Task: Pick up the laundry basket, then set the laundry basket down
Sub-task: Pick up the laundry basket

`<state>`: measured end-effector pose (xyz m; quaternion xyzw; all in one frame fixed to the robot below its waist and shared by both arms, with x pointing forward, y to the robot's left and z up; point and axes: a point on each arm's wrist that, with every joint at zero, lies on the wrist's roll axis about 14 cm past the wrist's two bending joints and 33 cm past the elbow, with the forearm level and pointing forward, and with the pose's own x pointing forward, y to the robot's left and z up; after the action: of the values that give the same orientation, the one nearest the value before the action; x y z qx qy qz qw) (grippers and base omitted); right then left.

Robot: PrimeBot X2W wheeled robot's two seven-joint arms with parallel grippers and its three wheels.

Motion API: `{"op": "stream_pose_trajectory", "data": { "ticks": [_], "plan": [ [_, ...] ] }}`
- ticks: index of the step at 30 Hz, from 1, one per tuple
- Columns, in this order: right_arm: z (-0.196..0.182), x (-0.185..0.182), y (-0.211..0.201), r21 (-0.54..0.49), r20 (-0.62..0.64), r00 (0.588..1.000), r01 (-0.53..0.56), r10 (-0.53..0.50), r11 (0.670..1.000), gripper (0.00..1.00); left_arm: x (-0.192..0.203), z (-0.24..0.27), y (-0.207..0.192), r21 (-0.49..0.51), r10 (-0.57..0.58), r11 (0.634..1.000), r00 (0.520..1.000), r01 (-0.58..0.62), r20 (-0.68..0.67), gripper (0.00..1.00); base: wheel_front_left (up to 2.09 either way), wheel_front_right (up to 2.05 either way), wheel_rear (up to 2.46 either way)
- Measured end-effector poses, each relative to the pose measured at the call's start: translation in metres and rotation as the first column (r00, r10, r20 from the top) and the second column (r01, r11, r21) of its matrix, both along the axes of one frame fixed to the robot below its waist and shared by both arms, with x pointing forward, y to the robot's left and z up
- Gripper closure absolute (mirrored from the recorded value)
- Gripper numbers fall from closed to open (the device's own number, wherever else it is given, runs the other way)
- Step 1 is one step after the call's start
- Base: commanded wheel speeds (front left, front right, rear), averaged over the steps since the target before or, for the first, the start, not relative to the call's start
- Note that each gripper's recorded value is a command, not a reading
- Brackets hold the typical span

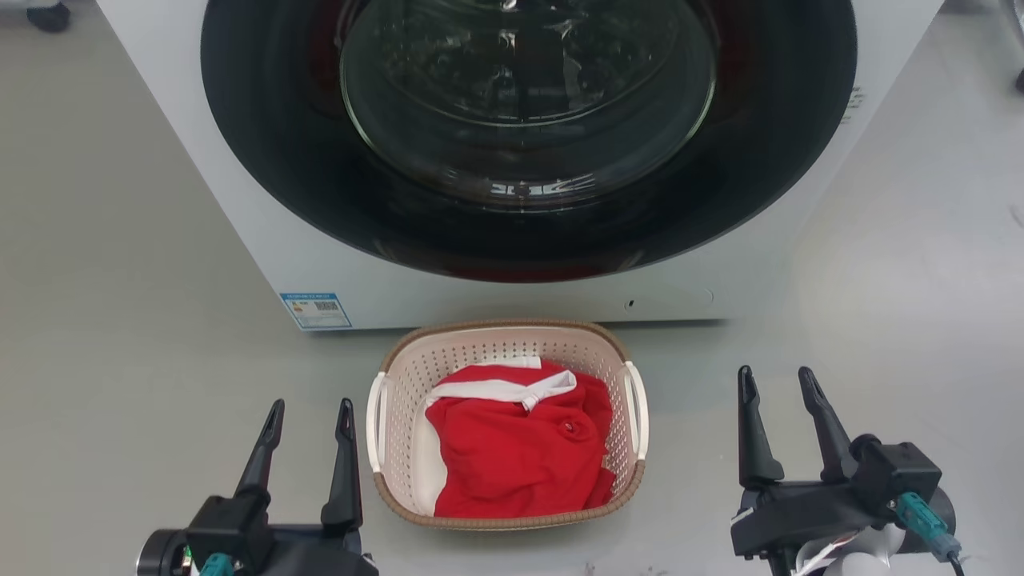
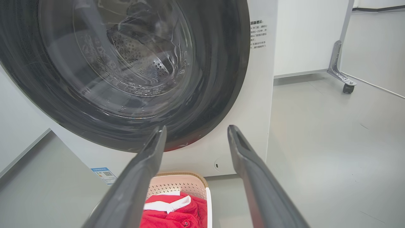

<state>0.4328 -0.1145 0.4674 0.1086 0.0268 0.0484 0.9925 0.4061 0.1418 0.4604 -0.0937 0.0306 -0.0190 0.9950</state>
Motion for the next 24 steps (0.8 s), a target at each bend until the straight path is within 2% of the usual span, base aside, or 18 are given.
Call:
{"op": "stream_pose_trajectory", "data": {
  "ticks": [13, 24],
  "plan": [
    [-0.054, 0.049, 0.004, -0.031, -0.100, 0.994, -0.036, 0.033, 0.999, 0.00, 0.049, -0.058, -0.014, 0.012, -0.061, 0.998, 0.990, 0.063, -0.128, 0.00, 0.00, 0.00, 0.00],
    [-0.118, 0.083, 0.012, -0.049, -0.218, 0.974, -0.072, 0.059, 0.996, 0.00, 0.075, -0.128, -0.012, 0.024, -0.065, 0.997, 0.952, 0.076, -0.300, 0.00, 0.00, 0.00, 0.00]
  ]
}}
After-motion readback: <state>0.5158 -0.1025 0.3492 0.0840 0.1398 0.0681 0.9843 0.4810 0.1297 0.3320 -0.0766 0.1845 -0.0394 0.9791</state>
